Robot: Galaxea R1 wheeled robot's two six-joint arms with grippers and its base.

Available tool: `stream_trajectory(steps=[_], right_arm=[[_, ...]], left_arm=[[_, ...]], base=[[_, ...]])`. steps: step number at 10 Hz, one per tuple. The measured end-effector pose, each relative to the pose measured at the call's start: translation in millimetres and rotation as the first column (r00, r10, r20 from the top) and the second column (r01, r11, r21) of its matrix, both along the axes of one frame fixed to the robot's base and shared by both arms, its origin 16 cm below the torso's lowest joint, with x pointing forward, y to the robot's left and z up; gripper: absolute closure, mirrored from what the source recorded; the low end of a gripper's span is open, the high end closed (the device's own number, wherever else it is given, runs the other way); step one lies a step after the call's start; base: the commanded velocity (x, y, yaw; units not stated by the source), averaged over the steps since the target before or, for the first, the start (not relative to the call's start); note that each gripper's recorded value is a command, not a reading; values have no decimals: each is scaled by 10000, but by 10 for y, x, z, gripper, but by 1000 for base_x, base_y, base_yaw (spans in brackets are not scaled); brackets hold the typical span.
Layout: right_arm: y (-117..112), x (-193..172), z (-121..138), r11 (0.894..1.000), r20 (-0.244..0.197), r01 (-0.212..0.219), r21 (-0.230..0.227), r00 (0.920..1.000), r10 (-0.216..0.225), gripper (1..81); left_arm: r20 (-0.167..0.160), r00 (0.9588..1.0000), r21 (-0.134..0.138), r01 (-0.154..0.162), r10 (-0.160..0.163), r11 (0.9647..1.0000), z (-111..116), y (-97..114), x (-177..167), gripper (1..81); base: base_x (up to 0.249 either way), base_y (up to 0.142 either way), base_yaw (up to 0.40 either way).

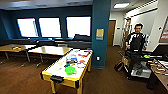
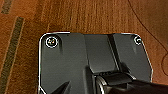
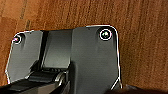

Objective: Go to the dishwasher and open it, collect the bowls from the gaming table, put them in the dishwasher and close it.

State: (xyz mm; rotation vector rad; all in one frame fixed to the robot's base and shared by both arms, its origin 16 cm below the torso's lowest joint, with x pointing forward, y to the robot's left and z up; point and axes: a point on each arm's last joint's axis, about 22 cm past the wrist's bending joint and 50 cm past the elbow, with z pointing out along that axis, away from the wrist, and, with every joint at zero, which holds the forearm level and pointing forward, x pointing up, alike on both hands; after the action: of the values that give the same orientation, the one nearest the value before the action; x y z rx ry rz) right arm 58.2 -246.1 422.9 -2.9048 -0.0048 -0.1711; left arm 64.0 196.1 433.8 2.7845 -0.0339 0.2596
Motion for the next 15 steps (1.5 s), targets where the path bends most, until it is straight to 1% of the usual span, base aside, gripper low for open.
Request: stream_trajectory(steps=[9,12,13,15], right_arm=[[17,-1,0,10000,-2,-12,20,10000,12,10],[8,-20,-1,10000,-13,-8,10,10000,8,10],[54,-25,-1,10000,-20,-18,71,10000,18,10],[-6,-1,1,10000,14,-6,-11,10000,6,10]], left_arm=[[2,10000,41,-1,1,10000,-3,29,1,10],[-19,10000,33,3,-3,10000,-4,23,-27,10],[-18,10000,86,-4,4,10000,-7,63,-26,10],[59,10000,26,-9,9,10000,2,13,24,10]], base=[[0,124,0],[83,124,0],[89,124,0],[92,124,0]])
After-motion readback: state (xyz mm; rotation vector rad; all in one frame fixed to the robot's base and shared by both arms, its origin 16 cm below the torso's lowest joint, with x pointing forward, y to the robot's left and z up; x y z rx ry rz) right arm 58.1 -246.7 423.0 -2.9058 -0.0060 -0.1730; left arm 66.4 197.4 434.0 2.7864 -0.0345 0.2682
